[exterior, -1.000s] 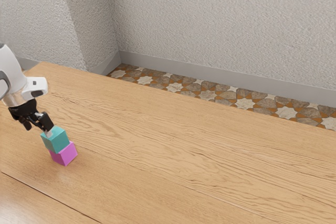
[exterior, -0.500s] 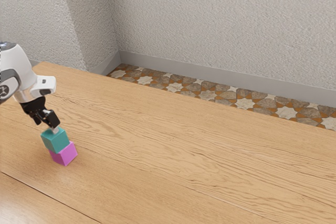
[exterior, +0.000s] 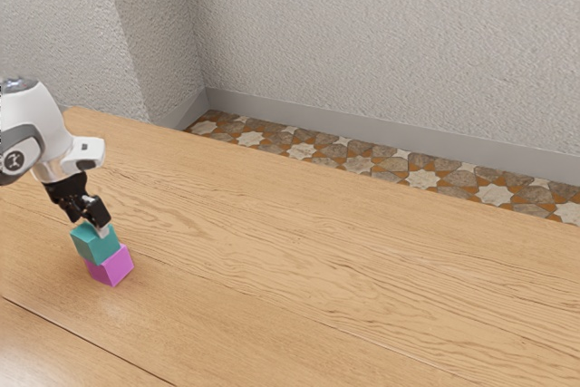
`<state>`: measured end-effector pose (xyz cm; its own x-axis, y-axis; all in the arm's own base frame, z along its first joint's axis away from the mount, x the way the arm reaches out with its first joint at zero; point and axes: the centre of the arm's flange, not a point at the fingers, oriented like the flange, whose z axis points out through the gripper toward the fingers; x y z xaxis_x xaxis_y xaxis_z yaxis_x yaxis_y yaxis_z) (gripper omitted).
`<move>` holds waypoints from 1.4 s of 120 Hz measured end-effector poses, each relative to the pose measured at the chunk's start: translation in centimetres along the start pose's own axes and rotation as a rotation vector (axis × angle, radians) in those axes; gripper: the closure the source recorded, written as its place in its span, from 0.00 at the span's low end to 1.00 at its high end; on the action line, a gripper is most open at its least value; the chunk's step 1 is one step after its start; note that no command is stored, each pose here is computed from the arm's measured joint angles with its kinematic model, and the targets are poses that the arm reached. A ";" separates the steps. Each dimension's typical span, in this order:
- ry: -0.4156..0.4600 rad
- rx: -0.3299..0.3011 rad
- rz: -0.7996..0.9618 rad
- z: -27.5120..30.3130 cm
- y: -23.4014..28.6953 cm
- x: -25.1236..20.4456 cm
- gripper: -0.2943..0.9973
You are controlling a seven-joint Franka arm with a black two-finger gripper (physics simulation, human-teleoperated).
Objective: Pick up the blue block with one arm, and put the blue block on the table with one arm
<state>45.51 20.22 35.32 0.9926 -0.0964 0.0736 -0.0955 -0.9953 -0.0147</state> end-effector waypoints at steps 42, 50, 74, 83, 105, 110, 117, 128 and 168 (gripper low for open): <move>-0.027 -0.027 0.003 2.0 0.0 0.3 0.23; -0.029 -0.030 0.002 2.2 -0.2 0.4 0.23; -0.038 -0.040 0.000 3.1 -0.4 0.3 0.23; -0.038 -0.041 0.005 3.1 -0.3 0.4 0.23; -0.037 -0.044 0.016 3.2 0.2 0.7 0.31; -0.037 -0.044 0.016 3.2 0.2 0.7 0.36; -0.037 -0.044 0.016 3.2 0.2 0.7 0.43; -0.036 -0.040 0.016 3.2 0.2 0.7 0.47; -0.014 -0.001 0.055 1.4 2.5 1.8 0.51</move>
<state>47.13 17.55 34.01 0.9868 -0.1505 0.0590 -0.1497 -0.9886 -0.0172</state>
